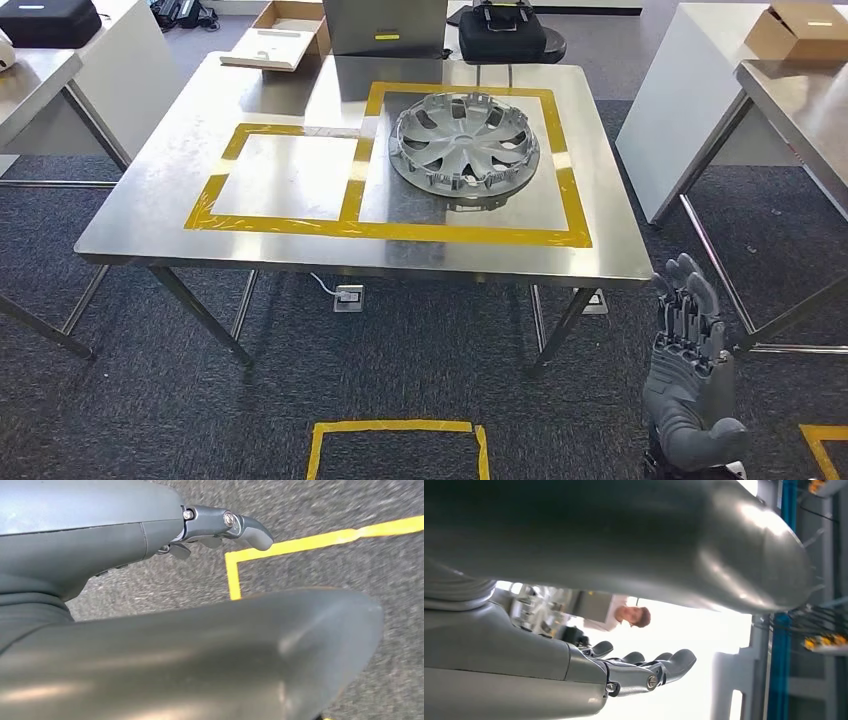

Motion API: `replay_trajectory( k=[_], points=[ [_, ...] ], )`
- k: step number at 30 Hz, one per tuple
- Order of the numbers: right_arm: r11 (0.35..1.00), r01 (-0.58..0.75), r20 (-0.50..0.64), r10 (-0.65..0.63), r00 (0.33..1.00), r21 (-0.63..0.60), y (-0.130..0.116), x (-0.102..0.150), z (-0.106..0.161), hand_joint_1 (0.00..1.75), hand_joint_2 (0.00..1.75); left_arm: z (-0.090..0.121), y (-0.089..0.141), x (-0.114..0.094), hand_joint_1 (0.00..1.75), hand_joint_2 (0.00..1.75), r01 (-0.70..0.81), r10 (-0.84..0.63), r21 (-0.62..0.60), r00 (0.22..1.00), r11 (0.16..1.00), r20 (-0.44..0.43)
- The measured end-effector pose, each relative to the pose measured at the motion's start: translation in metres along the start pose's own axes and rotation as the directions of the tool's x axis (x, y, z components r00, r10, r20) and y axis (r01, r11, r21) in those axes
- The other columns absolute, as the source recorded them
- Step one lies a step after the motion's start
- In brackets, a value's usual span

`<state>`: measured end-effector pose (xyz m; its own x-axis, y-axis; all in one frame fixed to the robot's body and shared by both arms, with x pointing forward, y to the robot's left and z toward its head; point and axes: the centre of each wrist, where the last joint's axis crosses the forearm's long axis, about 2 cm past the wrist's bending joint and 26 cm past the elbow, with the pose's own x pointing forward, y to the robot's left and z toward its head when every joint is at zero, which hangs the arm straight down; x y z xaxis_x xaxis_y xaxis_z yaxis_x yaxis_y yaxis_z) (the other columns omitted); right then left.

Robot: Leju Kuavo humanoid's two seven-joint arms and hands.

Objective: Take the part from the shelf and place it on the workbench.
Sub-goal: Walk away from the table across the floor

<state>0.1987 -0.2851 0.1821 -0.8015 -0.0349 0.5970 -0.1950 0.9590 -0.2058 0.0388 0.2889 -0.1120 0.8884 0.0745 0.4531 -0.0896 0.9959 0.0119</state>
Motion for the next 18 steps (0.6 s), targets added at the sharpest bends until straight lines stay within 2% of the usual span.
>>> replay_trajectory(
  k=[6,18],
  points=[
    [1.0,-0.008,-0.022,0.008,1.0,0.029,-0.001,-0.0047,0.0031,0.0,0.0,-0.0015,-0.0009,0.0041,0.0,0.0,0.006,-0.006,-0.003,1.0,1.0,0.01],
    [1.0,-0.023,-0.029,0.023,0.999,-0.001,-0.002,-0.0076,0.0035,0.0,0.0,-0.0005,0.0011,0.0012,0.0,0.0,0.019,-0.019,-0.004,0.999,1.0,0.031]
  ],
)
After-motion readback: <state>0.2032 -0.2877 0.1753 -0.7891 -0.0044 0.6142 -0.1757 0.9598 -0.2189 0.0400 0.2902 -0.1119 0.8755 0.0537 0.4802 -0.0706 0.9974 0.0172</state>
